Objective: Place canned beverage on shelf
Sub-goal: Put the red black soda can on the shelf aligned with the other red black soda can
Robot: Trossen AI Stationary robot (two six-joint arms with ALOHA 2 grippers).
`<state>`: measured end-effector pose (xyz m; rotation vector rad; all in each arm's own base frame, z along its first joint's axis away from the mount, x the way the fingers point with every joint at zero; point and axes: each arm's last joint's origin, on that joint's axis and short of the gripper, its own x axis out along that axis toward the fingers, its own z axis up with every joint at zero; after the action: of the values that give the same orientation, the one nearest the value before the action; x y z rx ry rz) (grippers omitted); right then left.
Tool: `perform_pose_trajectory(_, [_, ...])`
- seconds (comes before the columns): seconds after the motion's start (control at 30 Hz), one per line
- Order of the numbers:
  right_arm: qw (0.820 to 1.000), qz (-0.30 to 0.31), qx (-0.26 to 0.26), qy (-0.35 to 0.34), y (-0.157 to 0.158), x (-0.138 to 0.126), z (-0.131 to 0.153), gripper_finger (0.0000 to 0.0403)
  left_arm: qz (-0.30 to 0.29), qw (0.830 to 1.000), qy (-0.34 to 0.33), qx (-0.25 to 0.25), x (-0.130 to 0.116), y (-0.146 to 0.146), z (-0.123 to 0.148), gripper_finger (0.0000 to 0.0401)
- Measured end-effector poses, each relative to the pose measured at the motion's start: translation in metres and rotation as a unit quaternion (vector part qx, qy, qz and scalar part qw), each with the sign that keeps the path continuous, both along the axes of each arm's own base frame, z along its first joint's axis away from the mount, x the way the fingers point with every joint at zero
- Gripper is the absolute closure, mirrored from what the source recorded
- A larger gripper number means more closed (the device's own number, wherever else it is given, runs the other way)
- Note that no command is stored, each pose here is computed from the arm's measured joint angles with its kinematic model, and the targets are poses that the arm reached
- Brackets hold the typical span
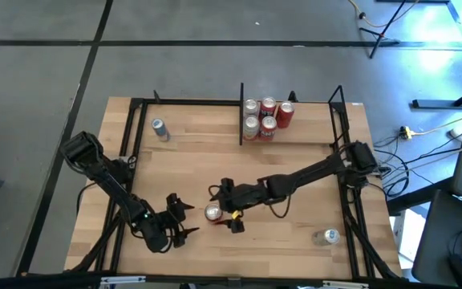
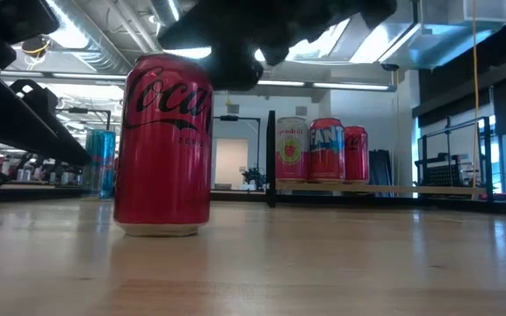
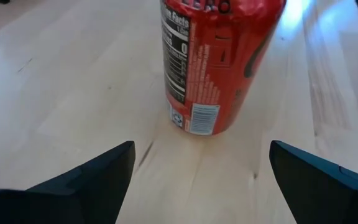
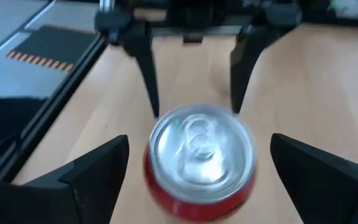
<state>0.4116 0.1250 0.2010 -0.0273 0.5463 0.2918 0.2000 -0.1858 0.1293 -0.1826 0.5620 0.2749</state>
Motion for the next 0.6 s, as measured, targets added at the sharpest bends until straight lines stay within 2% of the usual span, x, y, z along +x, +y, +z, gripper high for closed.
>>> perform_pose_trajectory(0.4, [1.000, -0.005, -0.005, 0.005, 0.003, 0.009, -0.019, 0.0031, -0.001, 1.000, -0.002, 0.003, -0.001, -0.001, 0.000, 0.0047])
perform_pose_trajectory(0.5, [1.000, -0.013, -0.010, 0.003, 0.003, 0.011, -0.023, 0.0054, 0.001, 1.000, -0.004, 0.005, -0.001, -0.001, 0.000, 0.0047])
perform_pose_trajectory(0.6, [1.000, -0.014, -0.007, -0.008, 0.003, 0.014, -0.027, 0.0103, 0.001, 1.000, -0.005, 0.005, -0.001, -0.001, 0.000, 0.0047])
